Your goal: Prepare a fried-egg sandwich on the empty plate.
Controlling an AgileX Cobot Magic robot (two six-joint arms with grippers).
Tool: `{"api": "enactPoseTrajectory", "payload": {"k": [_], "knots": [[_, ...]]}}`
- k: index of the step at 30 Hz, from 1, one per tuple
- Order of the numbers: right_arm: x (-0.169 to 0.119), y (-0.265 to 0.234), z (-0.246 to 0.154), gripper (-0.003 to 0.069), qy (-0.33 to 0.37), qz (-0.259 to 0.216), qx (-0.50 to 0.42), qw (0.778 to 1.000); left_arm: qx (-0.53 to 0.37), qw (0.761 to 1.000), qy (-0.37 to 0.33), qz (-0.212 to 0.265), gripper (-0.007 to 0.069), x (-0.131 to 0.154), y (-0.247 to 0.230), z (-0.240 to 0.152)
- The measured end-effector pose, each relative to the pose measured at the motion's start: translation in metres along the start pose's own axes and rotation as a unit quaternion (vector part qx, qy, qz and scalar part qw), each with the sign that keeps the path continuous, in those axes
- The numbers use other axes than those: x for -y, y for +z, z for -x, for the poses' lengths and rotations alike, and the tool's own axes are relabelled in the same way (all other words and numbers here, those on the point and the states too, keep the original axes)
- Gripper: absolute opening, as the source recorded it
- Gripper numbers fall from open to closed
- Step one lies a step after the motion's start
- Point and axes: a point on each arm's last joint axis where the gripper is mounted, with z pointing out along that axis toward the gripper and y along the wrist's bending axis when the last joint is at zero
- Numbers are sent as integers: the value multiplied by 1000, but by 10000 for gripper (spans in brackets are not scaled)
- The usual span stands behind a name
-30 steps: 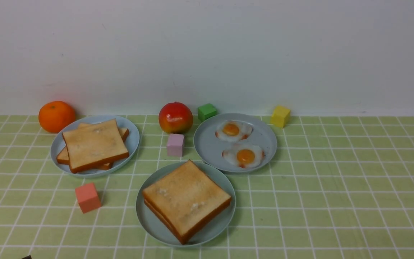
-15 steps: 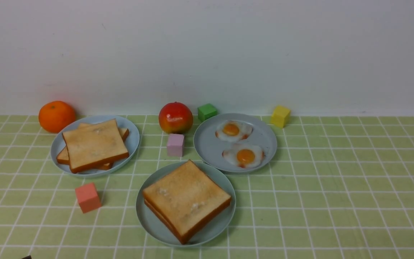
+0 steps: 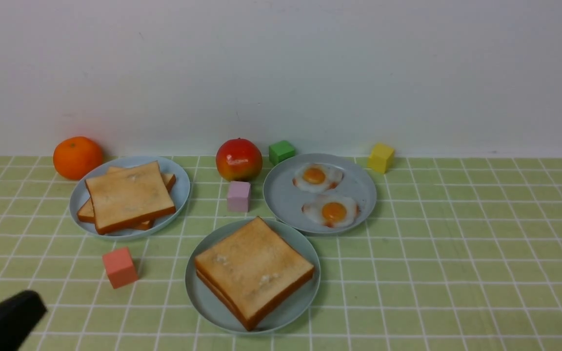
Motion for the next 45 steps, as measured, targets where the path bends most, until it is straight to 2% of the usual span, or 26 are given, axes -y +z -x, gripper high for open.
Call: {"api": "enactPoseTrajectory", "payload": {"k": [3,6,9,12,37,45], "knots": [[0,0,0,6,0,0,0,1000,15,997,-12,81,-13,-11,-9,-6],[0,0,0,8,-2,-1,0,1000,4,991,-23,133,-13,-22,-14,-32],[0,0,0,11,-2,-2,0,1000,-25,988,-33,147,-13,-27,-14,-50],[0,0,0,15,-2,-2,0,1000,-108,978,-49,169,-13,-31,-17,-70],[0,0,0,39,-2,-2,0,1000,-122,976,-54,173,-13,-32,-18,-73],[0,0,0,49,-2,-2,0,1000,-117,973,-56,190,-9,-34,-18,-73]]}}
